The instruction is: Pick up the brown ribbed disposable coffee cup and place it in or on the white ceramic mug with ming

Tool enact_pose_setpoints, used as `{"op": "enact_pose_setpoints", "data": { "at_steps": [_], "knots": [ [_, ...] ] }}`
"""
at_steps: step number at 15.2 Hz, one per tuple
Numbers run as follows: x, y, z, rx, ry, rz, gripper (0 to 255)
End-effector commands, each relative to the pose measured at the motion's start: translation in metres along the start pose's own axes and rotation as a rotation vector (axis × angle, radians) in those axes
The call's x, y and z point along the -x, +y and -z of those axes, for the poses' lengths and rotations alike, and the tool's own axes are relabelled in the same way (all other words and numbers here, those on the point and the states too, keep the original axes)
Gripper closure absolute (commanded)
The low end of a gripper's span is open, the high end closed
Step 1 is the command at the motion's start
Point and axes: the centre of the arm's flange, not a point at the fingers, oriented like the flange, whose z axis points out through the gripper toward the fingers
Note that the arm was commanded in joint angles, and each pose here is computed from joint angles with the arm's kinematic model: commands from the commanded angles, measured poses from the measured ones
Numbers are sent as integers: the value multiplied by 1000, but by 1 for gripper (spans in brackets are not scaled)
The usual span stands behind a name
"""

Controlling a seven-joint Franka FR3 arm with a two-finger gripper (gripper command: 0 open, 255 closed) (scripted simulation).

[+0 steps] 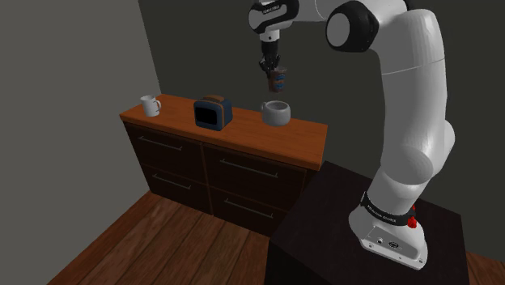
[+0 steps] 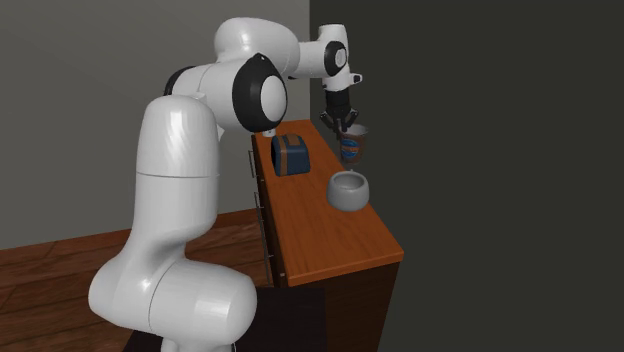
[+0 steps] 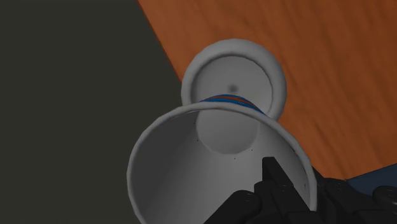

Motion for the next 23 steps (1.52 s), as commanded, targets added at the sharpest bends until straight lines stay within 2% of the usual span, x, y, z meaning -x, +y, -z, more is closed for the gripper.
{"op": "enact_pose_setpoints", "data": {
  "at_steps": [1,13,21,22,23],
  "knots": [
    [-1,-1,-11,0,1,0,255],
    [-1,-9,-74,0,1,0,255],
    [-1,-9,-74,0,1,0,255],
    [-1,-9,-74,0,1,0,0],
    [-1,-9,-74,0,1,0,0]
  ]
}}
